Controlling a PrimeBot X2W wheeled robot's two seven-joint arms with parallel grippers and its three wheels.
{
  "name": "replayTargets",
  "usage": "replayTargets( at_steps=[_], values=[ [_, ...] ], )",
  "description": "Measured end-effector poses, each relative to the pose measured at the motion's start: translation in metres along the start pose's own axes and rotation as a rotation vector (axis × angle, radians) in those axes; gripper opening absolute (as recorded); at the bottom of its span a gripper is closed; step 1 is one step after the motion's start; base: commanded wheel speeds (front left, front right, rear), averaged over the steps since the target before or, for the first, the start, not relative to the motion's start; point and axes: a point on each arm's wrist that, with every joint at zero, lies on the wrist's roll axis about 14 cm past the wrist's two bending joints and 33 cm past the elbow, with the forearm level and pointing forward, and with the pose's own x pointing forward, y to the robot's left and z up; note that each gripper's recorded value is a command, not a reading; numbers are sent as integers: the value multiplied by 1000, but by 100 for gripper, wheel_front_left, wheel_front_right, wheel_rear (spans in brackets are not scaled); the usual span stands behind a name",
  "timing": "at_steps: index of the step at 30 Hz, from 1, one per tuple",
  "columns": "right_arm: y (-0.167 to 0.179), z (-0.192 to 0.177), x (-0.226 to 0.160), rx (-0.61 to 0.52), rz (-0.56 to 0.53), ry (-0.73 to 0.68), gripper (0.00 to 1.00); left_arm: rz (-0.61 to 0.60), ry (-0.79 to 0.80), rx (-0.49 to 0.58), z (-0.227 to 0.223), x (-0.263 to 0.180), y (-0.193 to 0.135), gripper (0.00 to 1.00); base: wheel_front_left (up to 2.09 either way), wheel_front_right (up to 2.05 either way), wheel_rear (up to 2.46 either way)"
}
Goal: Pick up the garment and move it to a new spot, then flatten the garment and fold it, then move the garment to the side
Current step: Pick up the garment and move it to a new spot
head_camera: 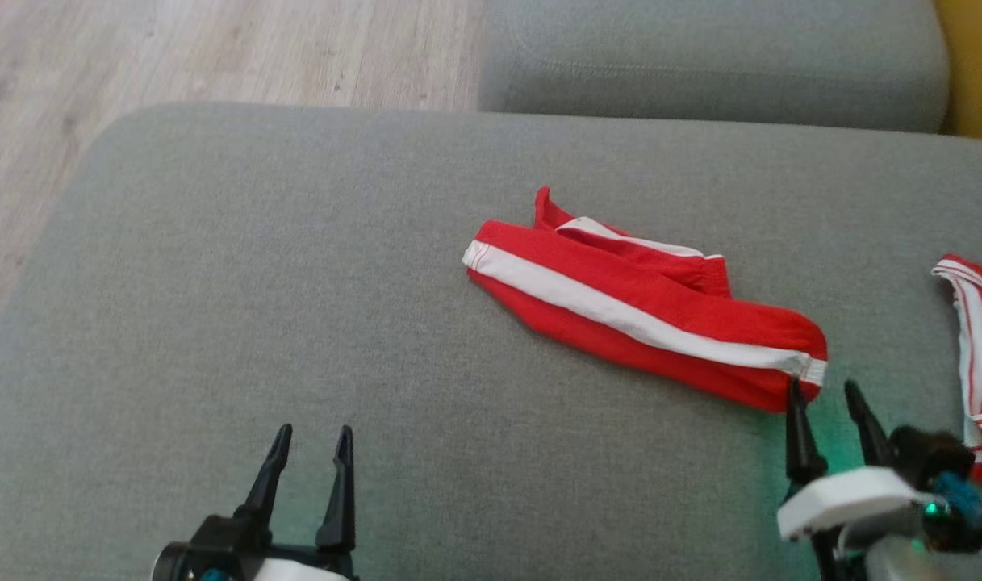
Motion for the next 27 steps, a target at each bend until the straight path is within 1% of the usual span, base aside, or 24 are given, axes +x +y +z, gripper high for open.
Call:
replayTargets(
  at_steps=[3, 5, 8, 14, 22, 27],
  values=[
    [1, 7, 15, 45, -5, -14, 100, 4, 15, -9, -4, 1, 1, 100, 0, 0, 0],
    [1, 9, 23, 55, -4, -16, 100, 11, 21, -8, -5, 3, 3, 100, 0, 0, 0],
    [7, 1, 30, 72, 12, 14, 100, 20, 22, -7, -5, 6, 6, 100, 0, 0, 0],
    [11, -9, 33, 118, 24, 43, 100, 37, 28, -17, -6, 6, 11, 100, 0, 0, 0],
    [23, 7, 32, 166, 80, -2, 100, 29, 29, -25, -7, 9, 7, 100, 0, 0, 0],
    [21, -6, 20, 187, 96, 38, 100, 17, 28, -24, -6, 10, 4, 100, 0, 0, 0]
  ],
)
